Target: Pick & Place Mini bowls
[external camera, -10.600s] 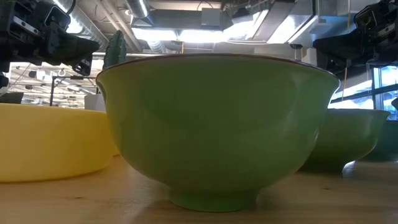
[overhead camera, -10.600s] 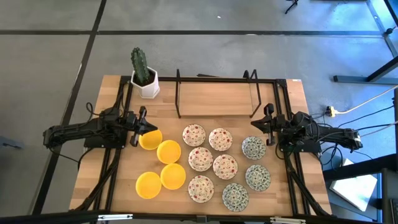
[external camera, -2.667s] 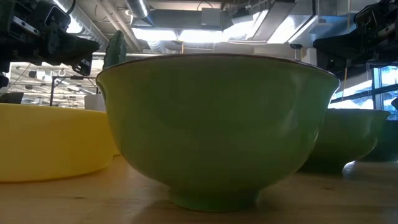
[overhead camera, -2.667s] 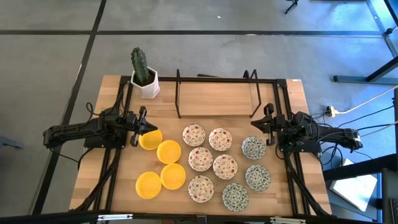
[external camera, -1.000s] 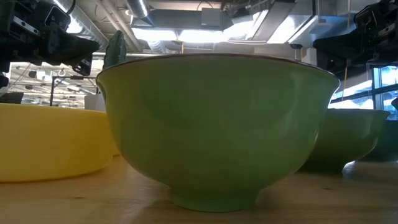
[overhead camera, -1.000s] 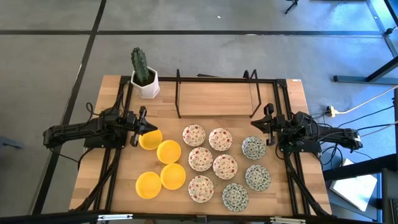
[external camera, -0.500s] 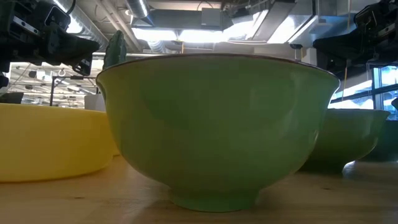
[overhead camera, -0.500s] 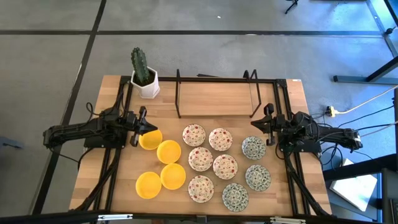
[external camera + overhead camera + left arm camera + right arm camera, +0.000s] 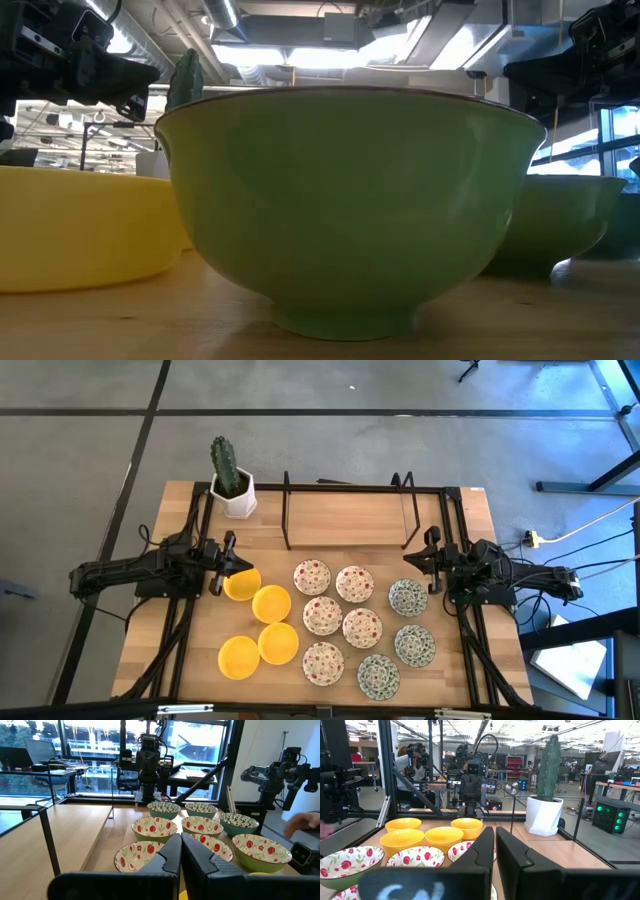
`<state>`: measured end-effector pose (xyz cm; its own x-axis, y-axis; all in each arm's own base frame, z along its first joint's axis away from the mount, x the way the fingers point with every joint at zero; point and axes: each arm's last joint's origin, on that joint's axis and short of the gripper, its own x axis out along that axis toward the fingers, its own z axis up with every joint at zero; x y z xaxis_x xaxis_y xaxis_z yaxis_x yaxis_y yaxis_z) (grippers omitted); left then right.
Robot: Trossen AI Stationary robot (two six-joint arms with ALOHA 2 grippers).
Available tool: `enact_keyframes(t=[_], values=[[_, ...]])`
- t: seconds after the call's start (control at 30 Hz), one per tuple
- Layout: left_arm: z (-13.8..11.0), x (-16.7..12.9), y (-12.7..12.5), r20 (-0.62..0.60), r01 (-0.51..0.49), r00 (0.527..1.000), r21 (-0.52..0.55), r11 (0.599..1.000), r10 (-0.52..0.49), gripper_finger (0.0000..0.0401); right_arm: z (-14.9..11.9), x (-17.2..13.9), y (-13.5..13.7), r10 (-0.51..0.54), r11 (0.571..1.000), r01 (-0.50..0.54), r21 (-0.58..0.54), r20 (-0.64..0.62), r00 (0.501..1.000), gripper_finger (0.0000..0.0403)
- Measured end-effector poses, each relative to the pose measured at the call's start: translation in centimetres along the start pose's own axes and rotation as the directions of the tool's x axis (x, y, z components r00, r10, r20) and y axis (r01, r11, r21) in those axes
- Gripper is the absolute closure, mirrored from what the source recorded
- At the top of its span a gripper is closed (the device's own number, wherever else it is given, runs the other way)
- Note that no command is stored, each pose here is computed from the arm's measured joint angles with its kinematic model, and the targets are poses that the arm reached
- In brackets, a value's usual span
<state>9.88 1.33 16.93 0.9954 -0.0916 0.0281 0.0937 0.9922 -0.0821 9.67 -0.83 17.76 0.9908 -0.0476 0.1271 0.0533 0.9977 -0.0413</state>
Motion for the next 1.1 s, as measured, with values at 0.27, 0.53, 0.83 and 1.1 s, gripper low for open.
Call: enact_keyframes(t=[0.27, 0.53, 0.83, 1.1], values=[[0.0, 0.0, 0.0, 0.0, 0.0, 1.0, 0.0, 1.0, 0.0, 0.0397, 0.0, 0.0, 0.0, 0.0, 1.0, 0.0, 0.0, 0.0, 1.0, 0.0382], [0.9, 0.0, 0.0, 0.092, -0.043, 0.995, 0.114, 0.993, 0.033, 0.0397, 0.0, 0.0, 0.0, 0.0, 1.0, 0.0, 0.0, 0.0, 1.0, 0.0382], [1.6, -0.1, -0.1, 0.162, -0.025, 0.987, 0.024, 0.999, 0.021, 0.0397, 0.0, 0.0, 0.0, 0.0, 1.0, 0.0, 0.0, 0.0, 1.0, 0.0382], [1.9, -0.2, 0.0, 0.193, -0.039, 0.98, -0.059, 0.997, 0.05, 0.0397, 0.0, 0.0, 0.0, 0.0, 1.0, 0.0, 0.003, 0.001, 1.0, 0.0382]])
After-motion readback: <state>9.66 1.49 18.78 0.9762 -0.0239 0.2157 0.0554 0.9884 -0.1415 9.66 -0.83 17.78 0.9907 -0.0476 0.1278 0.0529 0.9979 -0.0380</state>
